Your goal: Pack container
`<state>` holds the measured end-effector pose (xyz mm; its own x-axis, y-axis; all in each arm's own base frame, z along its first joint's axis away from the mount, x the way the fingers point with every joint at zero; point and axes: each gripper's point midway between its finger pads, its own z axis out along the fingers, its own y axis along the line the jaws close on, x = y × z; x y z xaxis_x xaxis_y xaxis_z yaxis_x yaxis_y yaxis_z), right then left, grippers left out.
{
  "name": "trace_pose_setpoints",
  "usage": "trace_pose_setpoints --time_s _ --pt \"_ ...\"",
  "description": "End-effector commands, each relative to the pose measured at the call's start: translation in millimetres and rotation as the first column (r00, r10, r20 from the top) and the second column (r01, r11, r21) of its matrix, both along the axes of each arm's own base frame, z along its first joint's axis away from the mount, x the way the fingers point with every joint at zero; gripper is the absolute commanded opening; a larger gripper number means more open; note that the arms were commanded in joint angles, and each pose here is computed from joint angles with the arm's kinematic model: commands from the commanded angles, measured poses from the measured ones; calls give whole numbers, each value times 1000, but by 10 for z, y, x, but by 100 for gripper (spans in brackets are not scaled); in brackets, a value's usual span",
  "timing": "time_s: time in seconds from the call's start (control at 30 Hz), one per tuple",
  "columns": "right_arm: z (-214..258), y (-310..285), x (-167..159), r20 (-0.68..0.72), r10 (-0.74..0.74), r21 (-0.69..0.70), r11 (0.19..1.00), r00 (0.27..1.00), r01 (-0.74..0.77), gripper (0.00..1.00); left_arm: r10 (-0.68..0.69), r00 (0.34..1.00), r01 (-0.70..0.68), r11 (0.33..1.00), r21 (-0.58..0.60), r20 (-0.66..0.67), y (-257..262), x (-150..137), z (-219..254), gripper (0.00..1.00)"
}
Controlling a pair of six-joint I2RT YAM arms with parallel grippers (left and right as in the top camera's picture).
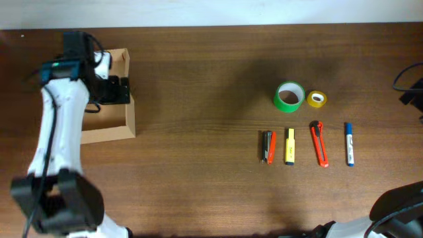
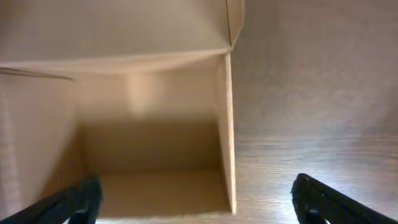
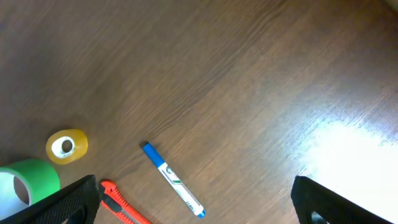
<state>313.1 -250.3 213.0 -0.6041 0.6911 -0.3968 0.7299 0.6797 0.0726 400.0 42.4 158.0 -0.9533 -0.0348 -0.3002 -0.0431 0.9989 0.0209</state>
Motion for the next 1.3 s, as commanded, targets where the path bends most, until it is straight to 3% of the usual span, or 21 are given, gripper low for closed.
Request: trace_pose_setpoints --time_s 0.0,0.03,0.23,0.7,0.87,0.9,1.1,1.27 --pt "45 -27 88 40 -5 4 1000 999 4 99 -36 999 35 997 -70 -12 -229 122 -85 89" --pt "52 -30 108 45 -2 -1 1000 999 2 99 -26 999 24 996 -84 -30 -278 124 -144 84" --pt "81 -99 154 59 -7 -37 999 998 9 99 6 993 -20 992 -121 -116 -416 49 -343 84" --pt "108 -131 191 77 -6 -52 999 997 10 99 52 957 -71 996 -59 -285 -311 -34 -927 64" --pt "106 -129 190 76 -6 -51 999 997 10 99 52 963 -70 996 -60 -263 -308 30 -938 8" --pt "103 -126 186 74 -6 -49 999 997 10 99 53 963 -71 996 -60 -263 -308 30 -938 2" --pt "101 -123 183 73 -6 -48 999 997 10 99 134 958 -159 984 -81 -255 -392 69 -900 2" --pt "99 -121 179 71 -6 -47 999 997 10 99 159 976 -177 977 -118 -152 -729 360 -511 2"
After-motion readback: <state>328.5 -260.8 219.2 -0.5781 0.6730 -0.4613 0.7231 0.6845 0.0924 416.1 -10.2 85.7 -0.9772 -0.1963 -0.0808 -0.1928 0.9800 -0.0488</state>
